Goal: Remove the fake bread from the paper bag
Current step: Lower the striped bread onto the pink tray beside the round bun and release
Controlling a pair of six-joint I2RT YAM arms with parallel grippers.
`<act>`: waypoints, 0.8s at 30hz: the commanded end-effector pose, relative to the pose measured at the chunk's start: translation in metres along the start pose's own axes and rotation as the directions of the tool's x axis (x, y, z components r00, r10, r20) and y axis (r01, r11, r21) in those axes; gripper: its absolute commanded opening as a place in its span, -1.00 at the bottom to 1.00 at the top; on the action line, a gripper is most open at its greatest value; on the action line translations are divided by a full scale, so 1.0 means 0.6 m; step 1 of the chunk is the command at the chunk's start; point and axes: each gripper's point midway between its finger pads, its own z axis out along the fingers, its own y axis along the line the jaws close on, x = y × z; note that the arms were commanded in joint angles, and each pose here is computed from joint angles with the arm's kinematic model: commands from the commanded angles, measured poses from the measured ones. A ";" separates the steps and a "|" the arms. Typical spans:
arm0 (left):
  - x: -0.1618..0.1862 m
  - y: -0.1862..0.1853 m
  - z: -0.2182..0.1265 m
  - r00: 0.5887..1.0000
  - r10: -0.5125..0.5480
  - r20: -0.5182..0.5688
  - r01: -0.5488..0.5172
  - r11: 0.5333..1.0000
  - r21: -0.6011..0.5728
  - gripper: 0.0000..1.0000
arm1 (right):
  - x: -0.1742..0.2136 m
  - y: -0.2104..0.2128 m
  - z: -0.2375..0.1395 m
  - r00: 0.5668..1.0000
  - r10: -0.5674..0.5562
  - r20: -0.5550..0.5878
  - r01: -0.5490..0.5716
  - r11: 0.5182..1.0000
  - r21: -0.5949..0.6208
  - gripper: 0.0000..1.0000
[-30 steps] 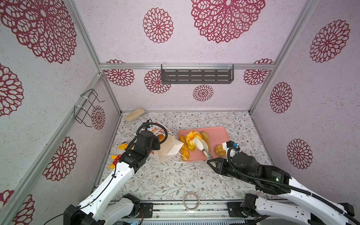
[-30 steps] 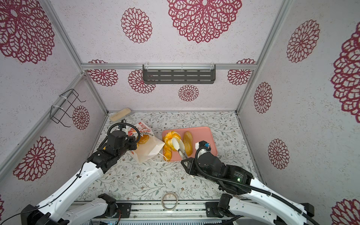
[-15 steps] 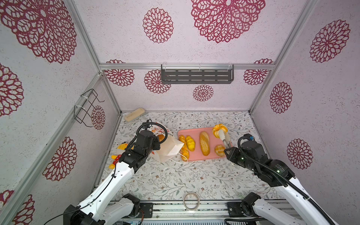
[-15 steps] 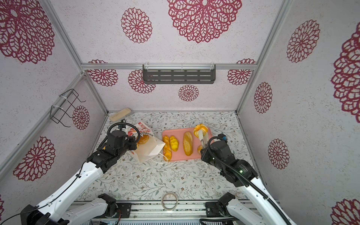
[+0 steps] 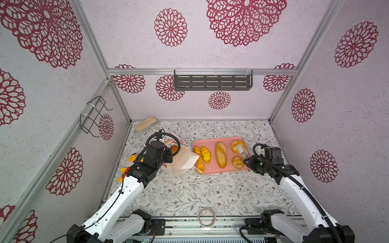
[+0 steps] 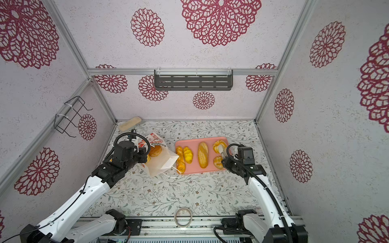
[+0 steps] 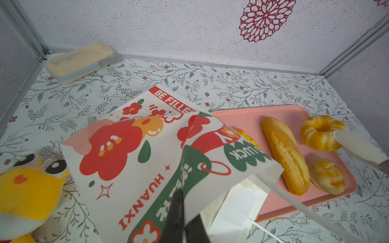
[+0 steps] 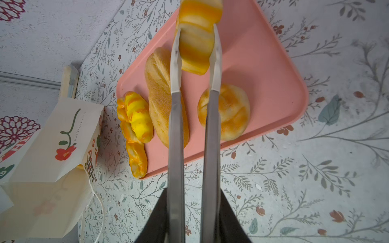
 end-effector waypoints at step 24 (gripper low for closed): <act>0.009 -0.009 -0.001 0.999 0.025 -0.030 -0.024 0.999 0.032 -1.00 | -0.012 -0.036 0.010 0.998 -0.020 -0.054 0.021 1.000 0.013 0.22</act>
